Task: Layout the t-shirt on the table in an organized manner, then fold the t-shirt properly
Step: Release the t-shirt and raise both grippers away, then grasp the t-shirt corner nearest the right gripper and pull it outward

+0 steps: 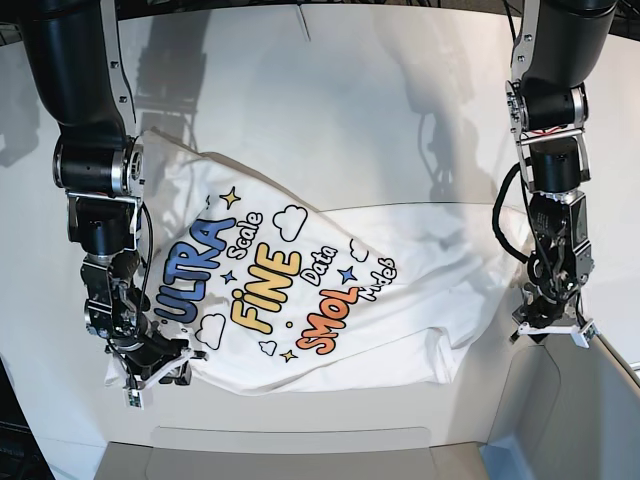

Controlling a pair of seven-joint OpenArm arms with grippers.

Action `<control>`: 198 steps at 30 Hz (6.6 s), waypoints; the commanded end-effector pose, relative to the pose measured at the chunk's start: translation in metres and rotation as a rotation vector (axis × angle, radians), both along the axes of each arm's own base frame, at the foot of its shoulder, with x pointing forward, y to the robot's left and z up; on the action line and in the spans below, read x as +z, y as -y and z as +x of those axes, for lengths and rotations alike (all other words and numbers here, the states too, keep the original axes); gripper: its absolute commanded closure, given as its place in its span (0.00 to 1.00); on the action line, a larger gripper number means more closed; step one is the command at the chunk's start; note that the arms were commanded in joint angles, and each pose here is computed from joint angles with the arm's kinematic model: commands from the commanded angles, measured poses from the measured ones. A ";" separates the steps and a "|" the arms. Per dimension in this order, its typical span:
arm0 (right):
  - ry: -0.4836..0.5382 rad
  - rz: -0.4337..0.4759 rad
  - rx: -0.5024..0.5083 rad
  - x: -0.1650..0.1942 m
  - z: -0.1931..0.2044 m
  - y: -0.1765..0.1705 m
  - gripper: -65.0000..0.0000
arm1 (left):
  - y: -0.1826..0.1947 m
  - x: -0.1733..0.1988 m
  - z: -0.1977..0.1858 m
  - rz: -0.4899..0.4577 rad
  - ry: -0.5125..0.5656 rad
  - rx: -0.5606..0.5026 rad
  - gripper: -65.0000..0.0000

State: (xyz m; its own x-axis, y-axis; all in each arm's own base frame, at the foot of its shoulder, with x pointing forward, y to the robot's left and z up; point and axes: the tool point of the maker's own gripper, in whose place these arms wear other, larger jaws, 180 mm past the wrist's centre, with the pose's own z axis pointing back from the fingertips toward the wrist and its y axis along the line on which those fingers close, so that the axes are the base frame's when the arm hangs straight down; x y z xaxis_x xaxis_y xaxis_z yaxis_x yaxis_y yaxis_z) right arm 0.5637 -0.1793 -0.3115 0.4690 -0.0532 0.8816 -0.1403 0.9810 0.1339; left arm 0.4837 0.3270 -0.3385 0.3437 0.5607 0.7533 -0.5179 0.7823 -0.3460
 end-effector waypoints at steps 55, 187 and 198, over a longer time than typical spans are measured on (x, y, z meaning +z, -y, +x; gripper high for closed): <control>-0.178 0.638 -0.321 -0.002 -0.344 0.058 0.70 | 0.035 0.025 -0.208 0.279 -0.091 -0.400 0.59; -0.401 -0.300 0.047 -0.025 -0.246 0.040 0.64 | 0.008 0.000 -0.256 0.202 -0.209 -0.269 0.59; -0.362 -0.305 -0.082 -0.006 -0.261 0.077 0.64 | 0.008 0.000 -0.256 0.202 -0.209 -0.269 0.59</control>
